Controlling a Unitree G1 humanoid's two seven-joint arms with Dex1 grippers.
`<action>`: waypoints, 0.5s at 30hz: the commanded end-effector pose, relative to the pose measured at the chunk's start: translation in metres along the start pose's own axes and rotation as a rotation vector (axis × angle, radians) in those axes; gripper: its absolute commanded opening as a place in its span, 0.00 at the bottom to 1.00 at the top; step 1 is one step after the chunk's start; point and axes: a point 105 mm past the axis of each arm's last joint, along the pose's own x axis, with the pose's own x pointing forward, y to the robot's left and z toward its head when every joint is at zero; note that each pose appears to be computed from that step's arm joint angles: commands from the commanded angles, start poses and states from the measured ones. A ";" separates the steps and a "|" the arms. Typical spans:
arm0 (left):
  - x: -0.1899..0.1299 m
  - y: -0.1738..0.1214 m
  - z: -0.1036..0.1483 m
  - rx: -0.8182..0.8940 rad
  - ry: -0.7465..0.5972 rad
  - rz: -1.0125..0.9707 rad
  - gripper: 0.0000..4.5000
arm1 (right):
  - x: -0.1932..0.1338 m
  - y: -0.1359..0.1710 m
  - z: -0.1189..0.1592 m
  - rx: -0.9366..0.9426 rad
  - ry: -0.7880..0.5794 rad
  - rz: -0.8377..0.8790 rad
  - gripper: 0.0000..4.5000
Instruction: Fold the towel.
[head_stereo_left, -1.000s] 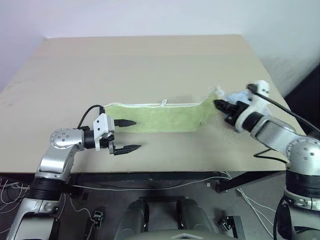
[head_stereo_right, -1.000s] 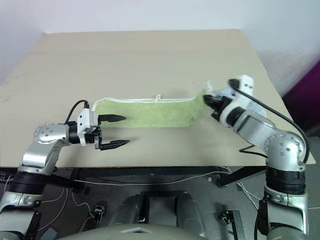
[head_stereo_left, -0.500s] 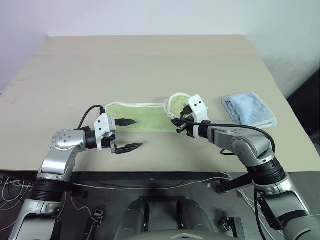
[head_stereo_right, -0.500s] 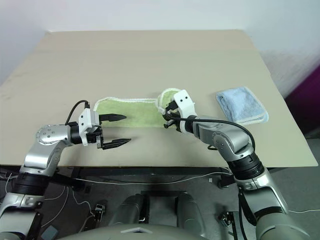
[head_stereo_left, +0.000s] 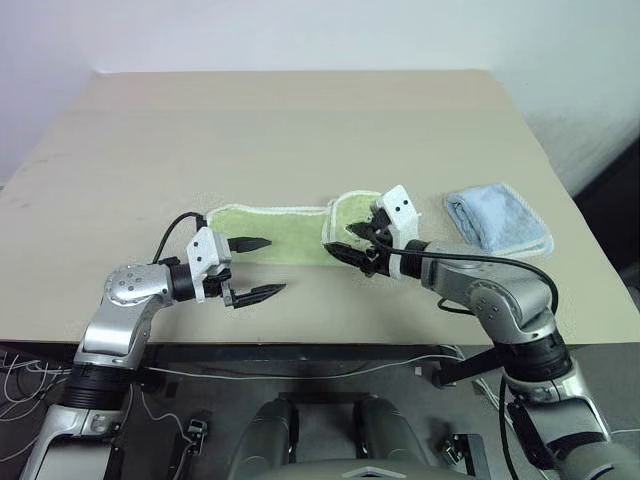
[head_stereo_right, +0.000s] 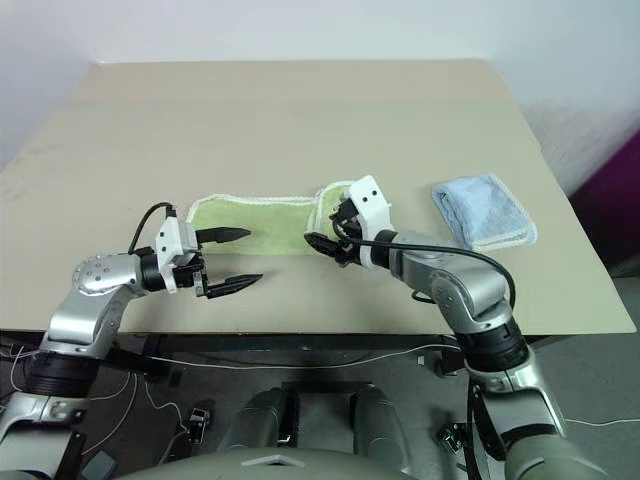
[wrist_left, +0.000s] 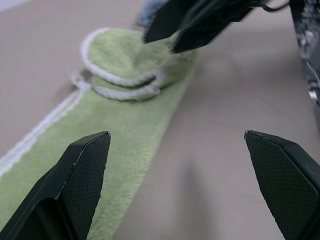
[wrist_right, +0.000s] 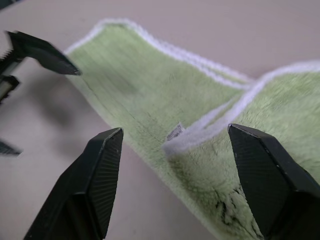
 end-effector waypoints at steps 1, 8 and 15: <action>-0.008 0.012 0.019 -0.052 -0.103 0.121 1.00 | -0.015 -0.024 0.033 -0.025 -0.152 -0.093 0.69; -0.020 0.010 0.012 -0.303 -0.200 0.323 1.00 | 0.012 -0.050 0.016 -0.146 -0.128 -0.119 0.22; -0.039 -0.003 -0.015 -0.563 -0.199 0.535 1.00 | 0.051 -0.056 -0.054 -0.174 0.055 -0.084 0.01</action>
